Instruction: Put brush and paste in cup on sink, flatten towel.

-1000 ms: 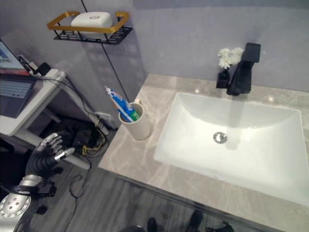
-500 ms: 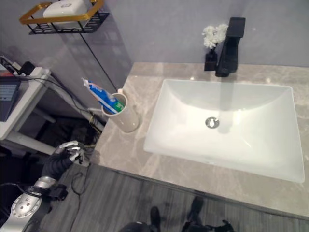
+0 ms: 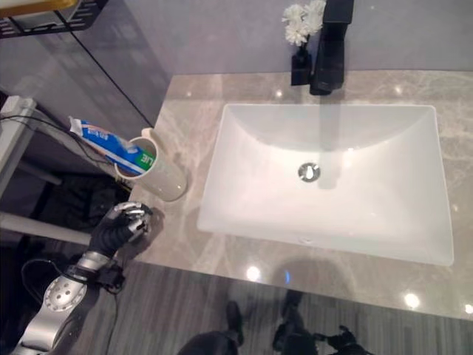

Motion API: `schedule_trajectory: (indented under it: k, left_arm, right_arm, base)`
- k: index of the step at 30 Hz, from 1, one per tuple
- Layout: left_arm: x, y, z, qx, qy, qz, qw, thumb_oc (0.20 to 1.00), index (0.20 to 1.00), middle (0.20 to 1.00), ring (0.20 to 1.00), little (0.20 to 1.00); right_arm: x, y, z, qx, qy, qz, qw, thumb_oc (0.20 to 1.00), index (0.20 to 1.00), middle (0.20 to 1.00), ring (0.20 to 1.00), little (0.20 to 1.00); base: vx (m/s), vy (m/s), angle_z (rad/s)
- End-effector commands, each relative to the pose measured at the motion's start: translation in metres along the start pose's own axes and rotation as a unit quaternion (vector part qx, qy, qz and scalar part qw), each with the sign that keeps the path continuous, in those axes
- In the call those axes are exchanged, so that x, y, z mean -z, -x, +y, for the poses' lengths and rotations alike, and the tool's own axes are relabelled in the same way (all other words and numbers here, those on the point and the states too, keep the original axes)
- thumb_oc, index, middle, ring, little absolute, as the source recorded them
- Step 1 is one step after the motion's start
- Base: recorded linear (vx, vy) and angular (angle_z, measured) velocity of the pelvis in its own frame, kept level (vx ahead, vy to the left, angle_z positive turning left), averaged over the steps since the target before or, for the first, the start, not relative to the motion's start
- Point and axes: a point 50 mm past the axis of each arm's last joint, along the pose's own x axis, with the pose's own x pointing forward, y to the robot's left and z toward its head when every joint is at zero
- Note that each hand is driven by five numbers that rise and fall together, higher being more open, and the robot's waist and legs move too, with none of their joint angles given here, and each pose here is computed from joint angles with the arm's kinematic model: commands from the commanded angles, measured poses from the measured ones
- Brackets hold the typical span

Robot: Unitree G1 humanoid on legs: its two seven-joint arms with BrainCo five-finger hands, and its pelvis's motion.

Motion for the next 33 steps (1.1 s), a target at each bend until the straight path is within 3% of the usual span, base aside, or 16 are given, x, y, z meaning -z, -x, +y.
schedule_trajectory:
  k: [1,7,15,33]
  left_arm:
    - [0.002,0.002,-0.007,0.01,-0.009,0.004,1.0,0.2,0.2,0.2,0.2,0.2]
    - [0.002,-0.002,-0.009,0.007,-0.01,-0.001,1.0,0.2,0.2,0.2,0.2,0.2]
    - [-0.008,-0.01,0.006,-0.065,-0.025,-0.036,0.997,0.2,0.2,0.2,0.2,0.2]
    - [-0.027,-0.027,0.003,-0.065,-0.02,-0.089,0.994,0.2,0.2,0.2,0.2,0.2]
  right_arm:
    - [-0.012,-0.001,0.009,-0.003,0.007,-0.009,1.0,1.0,1.0,1.0,1.0,1.0]
    - [-0.017,0.0,0.013,-0.005,0.008,-0.018,1.0,1.0,1.0,1.0,1.0,1.0]
    - [-0.026,0.0,0.017,-0.004,-0.001,-0.033,0.999,1.0,1.0,1.0,1.0,1.0]
    - [-0.028,0.001,0.021,-0.006,-0.005,-0.035,0.999,1.0,1.0,1.0,1.0,1.0]
  base:
    - [0.02,-0.018,-0.13]
    - [0.01,-0.006,-0.05]
    - [0.02,-0.004,-0.02]
    - [0.0,-0.001,-0.03]
